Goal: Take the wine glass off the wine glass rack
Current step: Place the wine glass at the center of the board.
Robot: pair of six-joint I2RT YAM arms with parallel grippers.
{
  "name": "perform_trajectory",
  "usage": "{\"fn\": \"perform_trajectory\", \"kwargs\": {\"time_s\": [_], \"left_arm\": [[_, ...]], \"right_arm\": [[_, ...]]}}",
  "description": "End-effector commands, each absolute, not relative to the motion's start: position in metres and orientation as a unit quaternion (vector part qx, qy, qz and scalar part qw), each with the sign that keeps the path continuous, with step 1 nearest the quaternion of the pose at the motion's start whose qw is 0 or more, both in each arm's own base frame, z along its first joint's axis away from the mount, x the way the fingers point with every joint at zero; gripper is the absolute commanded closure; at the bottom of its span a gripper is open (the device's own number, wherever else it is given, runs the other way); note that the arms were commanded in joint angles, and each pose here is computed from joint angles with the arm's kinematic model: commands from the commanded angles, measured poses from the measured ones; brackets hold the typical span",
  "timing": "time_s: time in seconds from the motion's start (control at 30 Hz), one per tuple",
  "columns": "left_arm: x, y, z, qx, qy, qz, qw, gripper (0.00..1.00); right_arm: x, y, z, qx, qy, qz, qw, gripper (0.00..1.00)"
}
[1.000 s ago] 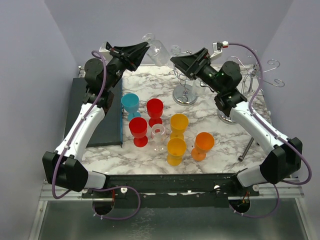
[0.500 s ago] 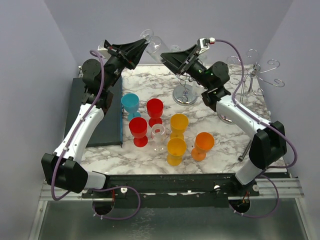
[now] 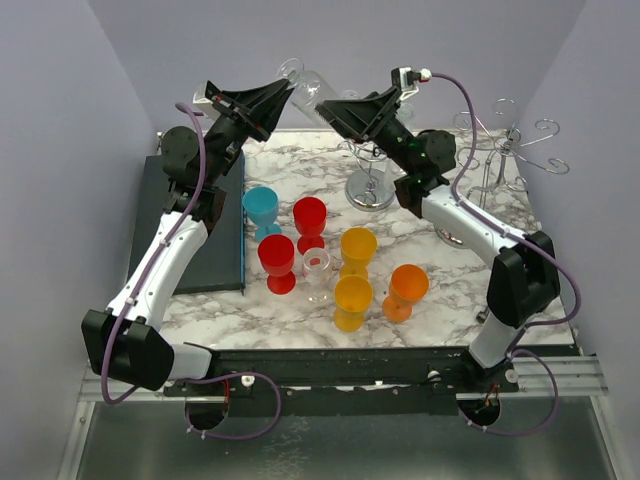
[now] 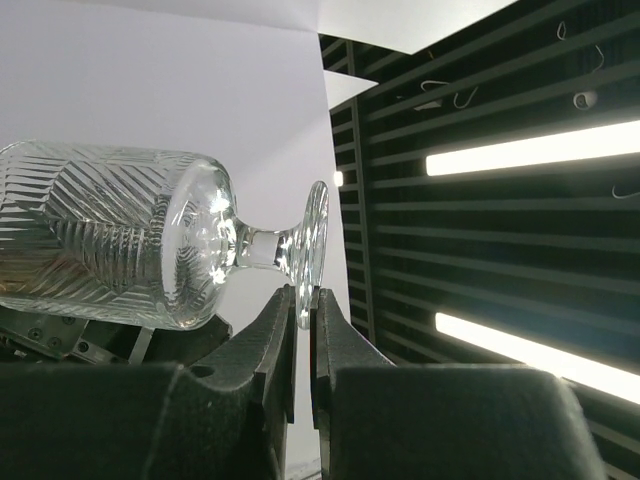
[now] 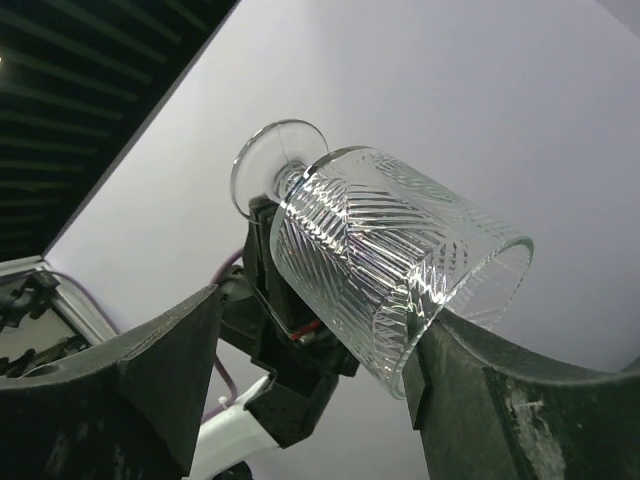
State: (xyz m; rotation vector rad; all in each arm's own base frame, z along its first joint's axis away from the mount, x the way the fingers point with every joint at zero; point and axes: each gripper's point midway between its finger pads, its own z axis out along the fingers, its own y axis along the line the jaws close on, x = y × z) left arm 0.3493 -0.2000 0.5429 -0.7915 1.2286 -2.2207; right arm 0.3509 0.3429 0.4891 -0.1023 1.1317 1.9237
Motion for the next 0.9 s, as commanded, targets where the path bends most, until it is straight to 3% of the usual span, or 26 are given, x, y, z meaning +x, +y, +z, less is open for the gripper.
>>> {"fn": "perform_trajectory", "kwargs": {"time_s": [0.0, 0.13, 0.33, 0.4, 0.47, 0.57, 0.67, 0.87], "left_arm": [[0.32, -0.186, 0.576, -0.269, 0.392, -0.854, 0.212, 1.0], [0.319, -0.184, 0.571, -0.275, 0.384, -0.858, 0.203, 1.0], [0.317, -0.186, 0.566, -0.264, 0.384, -0.863, 0.197, 1.0], [0.318, -0.186, 0.559, -0.265, 0.384, -0.862, 0.196, 0.93], [0.319, -0.186, 0.551, -0.268, 0.386, -0.861, 0.197, 0.82], [0.319, -0.189, 0.542, -0.263, 0.396, -0.856, 0.204, 0.54], [0.317, -0.192, 0.533, -0.255, 0.41, -0.848, 0.217, 0.34], [0.313, -0.203, 0.505, -0.236, 0.475, -0.806, 0.264, 0.12]], "right_arm": [[0.334, 0.342, 0.515, -0.079, 0.401, 0.792, 0.454, 0.3], [0.335, 0.343, 0.52, -0.078, 0.39, 0.796, 0.457, 0.44], [0.337, 0.341, 0.524, -0.071, 0.381, 0.797, 0.464, 0.88], [0.337, 0.339, 0.525, -0.067, 0.384, 0.791, 0.472, 0.99], [0.339, 0.335, 0.525, -0.057, 0.394, 0.777, 0.489, 0.99], [0.345, 0.33, 0.521, -0.036, 0.426, 0.743, 0.515, 0.99], [0.349, 0.321, 0.518, -0.015, 0.465, 0.703, 0.538, 0.99], [0.35, 0.296, 0.51, 0.026, 0.556, 0.61, 0.564, 0.99]]}}
